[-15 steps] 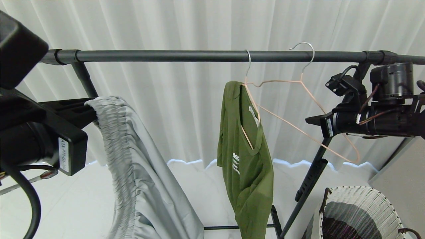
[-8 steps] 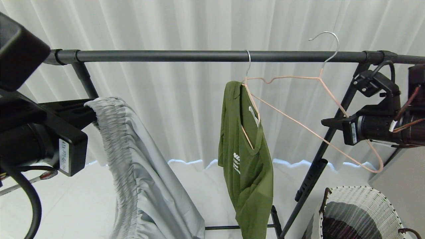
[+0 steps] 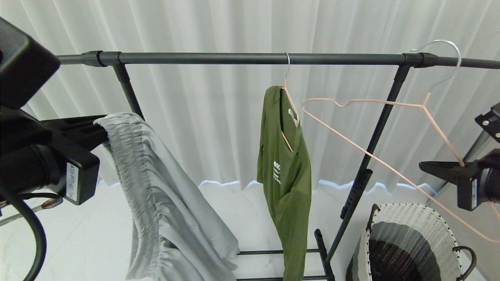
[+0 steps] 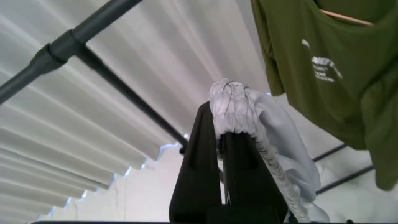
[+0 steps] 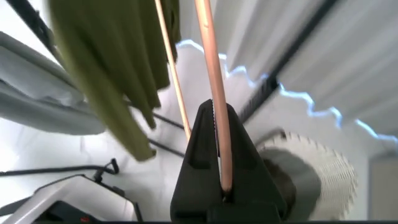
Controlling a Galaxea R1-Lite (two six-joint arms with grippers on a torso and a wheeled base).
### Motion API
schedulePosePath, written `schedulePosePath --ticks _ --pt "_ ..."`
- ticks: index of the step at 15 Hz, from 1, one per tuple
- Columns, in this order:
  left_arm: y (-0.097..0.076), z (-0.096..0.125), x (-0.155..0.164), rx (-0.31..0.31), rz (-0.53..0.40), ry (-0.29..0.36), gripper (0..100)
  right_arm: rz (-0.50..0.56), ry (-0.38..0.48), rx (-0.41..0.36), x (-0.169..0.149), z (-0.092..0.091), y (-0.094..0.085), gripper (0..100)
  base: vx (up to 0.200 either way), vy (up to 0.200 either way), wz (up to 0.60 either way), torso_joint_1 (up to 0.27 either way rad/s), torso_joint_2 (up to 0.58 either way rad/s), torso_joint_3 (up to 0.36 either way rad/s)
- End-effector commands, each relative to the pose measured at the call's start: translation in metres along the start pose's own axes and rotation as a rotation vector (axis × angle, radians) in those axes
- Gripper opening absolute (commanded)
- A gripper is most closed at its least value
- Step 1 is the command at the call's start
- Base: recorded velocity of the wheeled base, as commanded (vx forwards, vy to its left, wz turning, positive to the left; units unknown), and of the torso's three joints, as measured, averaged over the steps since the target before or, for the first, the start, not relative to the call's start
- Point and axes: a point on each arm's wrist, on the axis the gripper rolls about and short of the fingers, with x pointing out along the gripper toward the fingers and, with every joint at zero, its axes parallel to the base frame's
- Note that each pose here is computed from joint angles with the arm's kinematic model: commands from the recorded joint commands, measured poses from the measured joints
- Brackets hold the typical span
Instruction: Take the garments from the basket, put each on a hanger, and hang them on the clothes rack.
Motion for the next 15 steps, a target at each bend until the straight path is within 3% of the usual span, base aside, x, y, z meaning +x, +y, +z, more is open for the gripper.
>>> schedulePosePath --ticks 1,5,7,12,15 --pt "-0.001 -0.002 0.001 0.003 0.0 0.007 0 -0.021 -0.033 -0.006 -0.021 -0.009 0.004 0 -0.2 0.0 0.0 0.007 0.01 0.007" --pt "-0.004 -0.007 0.002 0.014 -0.009 0.022 0 -0.011 -0.071 -0.01 -0.03 -0.008 0.007 0 -0.2 0.0 0.0 0.0 0.0 0.002" --pt "-0.006 -0.008 0.002 0.02 -0.016 0.027 0 0.051 -0.099 -0.016 -0.034 -0.005 0.014 0 0.0 0.0 0.0 0.0 0.0 0.0" --pt "-0.012 -0.002 0.016 0.046 -0.004 0.058 0 0.368 -0.087 -0.042 -0.042 -0.015 0.057 0 0.0 0.0 0.0 0.0 0.0 0.0" --pt "-0.02 0.01 0.039 0.027 0.036 0.102 0 0.493 -0.055 -0.083 -0.046 -0.028 0.073 0 0.0 0.0 0.0 0.0 0.0 0.0"
